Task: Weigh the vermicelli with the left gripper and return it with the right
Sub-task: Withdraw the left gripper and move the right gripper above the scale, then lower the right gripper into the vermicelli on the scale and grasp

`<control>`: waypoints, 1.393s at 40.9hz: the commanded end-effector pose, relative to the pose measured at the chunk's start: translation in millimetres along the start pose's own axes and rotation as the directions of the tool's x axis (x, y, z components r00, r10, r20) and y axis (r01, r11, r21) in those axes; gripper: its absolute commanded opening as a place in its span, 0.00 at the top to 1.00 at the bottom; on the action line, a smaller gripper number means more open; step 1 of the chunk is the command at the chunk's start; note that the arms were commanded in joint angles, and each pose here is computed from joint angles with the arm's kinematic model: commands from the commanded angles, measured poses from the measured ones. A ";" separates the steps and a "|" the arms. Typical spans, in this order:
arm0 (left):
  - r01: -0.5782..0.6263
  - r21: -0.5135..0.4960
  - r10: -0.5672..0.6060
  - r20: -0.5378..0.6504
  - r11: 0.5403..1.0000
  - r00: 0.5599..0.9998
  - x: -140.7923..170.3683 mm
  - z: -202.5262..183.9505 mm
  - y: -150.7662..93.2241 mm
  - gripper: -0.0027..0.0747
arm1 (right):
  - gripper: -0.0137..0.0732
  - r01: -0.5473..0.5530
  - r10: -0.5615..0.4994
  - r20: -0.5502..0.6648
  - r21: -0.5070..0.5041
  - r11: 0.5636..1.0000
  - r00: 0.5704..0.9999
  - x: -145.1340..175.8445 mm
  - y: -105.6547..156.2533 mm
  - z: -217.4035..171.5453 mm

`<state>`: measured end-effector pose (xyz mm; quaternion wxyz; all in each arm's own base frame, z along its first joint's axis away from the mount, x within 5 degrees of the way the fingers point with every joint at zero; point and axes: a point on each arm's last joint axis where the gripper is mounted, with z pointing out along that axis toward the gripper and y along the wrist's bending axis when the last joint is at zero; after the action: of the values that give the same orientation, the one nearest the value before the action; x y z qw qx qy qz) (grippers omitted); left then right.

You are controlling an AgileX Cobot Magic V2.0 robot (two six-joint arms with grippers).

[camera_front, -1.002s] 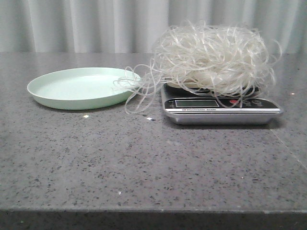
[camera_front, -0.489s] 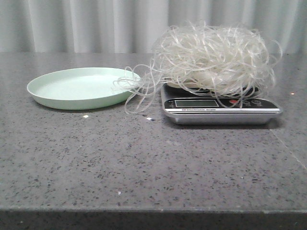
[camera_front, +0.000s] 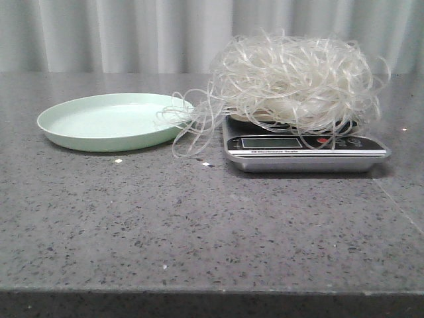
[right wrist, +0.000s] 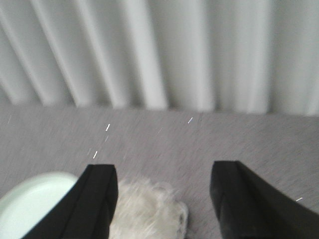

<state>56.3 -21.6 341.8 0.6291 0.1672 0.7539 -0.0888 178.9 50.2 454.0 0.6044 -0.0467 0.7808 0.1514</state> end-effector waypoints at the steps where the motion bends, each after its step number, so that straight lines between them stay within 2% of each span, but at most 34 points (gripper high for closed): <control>1: 0.013 -0.010 -0.012 0.094 1.000 0.996 -13.9 -2.0 1.4 0.79 | 0.24 0.068 -0.070 -0.025 -0.077 0.995 0.997 -7.4 16.7 17.4; 4: 0.012 -0.011 -0.010 0.093 1.000 0.996 -13.9 -2.0 1.4 0.79 | 0.24 0.138 -0.151 -0.095 -0.133 0.982 0.984 2.3 28.8 37.3; 8: 0.008 -0.014 -0.006 0.093 1.000 0.996 -13.9 -2.0 1.6 0.79 | 0.18 0.233 -0.270 -0.179 -0.202 0.951 0.946 20.4 42.1 64.4; 11: -0.002 -0.020 0.004 0.093 1.000 0.996 -13.8 -2.0 2.1 0.79 | 0.14 0.256 -0.308 -0.242 -0.225 0.940 0.920 32.4 45.3 80.1; 20: -0.015 -0.028 0.017 0.090 0.999 0.996 -13.6 -2.0 2.7 0.79 | 0.13 0.259 -0.342 -0.406 -0.246 0.934 0.848 61.6 44.1 112.8; 28: -0.015 -0.028 0.017 0.090 0.999 0.996 -13.6 -2.0 2.7 0.79 | 0.13 0.297 -0.386 -0.453 -0.256 0.920 0.803 74.8 42.0 128.7; 39: -0.015 -0.028 0.017 0.090 0.999 0.996 -13.6 -2.0 2.7 0.79 | 0.13 0.404 -0.471 -0.497 -0.243 0.882 0.729 88.7 34.0 146.8; 48: -0.023 -0.033 0.026 0.087 0.999 0.996 -13.4 -2.0 3.1 0.79 | 0.13 0.399 -0.471 -0.545 -0.253 0.881 0.694 103.9 32.1 162.4; 52: -0.023 -0.032 0.026 0.079 0.999 0.997 -12.7 -1.9 3.1 0.79 | 0.16 0.395 -0.469 -0.564 -0.256 0.882 0.680 108.5 31.3 165.7; 57: -0.023 -0.032 0.026 0.071 0.999 0.997 -11.9 -1.9 3.0 0.79 | 0.32 0.394 -0.468 -0.575 -0.259 0.882 0.671 110.7 31.0 166.7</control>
<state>56.9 -19.6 341.1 0.6289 0.1742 0.7546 -0.0687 296.7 141.9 298.6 0.2950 -0.3092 0.9037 0.0264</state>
